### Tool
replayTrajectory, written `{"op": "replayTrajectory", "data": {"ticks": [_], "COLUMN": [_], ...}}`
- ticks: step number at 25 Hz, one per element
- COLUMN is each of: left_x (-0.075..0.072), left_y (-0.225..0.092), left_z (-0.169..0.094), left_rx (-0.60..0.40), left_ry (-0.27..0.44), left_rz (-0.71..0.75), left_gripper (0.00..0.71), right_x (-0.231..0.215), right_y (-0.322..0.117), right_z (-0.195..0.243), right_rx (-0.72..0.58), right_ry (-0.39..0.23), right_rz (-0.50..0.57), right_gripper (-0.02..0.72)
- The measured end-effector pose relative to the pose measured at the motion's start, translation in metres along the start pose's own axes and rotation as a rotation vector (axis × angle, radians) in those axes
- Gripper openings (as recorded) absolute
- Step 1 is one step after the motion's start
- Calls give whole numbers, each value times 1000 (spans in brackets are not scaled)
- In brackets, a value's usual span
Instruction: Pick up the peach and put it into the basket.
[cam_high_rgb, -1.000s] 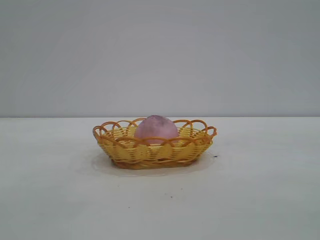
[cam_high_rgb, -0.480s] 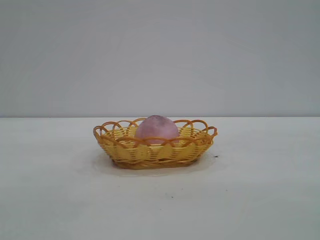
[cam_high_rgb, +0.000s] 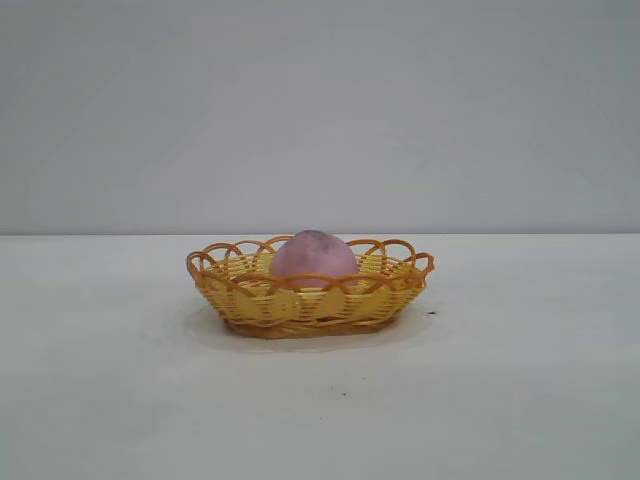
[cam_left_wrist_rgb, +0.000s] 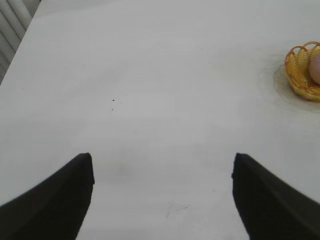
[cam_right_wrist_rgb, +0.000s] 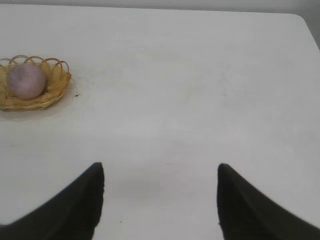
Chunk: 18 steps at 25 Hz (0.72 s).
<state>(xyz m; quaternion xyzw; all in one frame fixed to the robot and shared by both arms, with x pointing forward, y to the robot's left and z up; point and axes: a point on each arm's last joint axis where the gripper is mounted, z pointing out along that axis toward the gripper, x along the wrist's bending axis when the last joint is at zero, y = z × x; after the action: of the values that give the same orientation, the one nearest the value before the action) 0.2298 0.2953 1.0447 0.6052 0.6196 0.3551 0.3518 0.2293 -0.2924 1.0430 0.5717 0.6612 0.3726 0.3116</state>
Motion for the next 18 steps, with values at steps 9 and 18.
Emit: {"op": "replayTrajectory", "data": {"ticks": [9, 18], "left_x": [0, 0], "left_y": [0, -1], "left_z": [0, 1], "left_rx": [1, 6], "left_ry": [0, -7], "left_rz": [0, 3], "left_gripper": [549, 549], "right_x": [0, 0], "right_y": [0, 0], "right_z": [-1, -1], "right_rx": [-6, -9], "right_ry": [0, 1], "right_rz": [-2, -2], "right_gripper": [420, 420]}}
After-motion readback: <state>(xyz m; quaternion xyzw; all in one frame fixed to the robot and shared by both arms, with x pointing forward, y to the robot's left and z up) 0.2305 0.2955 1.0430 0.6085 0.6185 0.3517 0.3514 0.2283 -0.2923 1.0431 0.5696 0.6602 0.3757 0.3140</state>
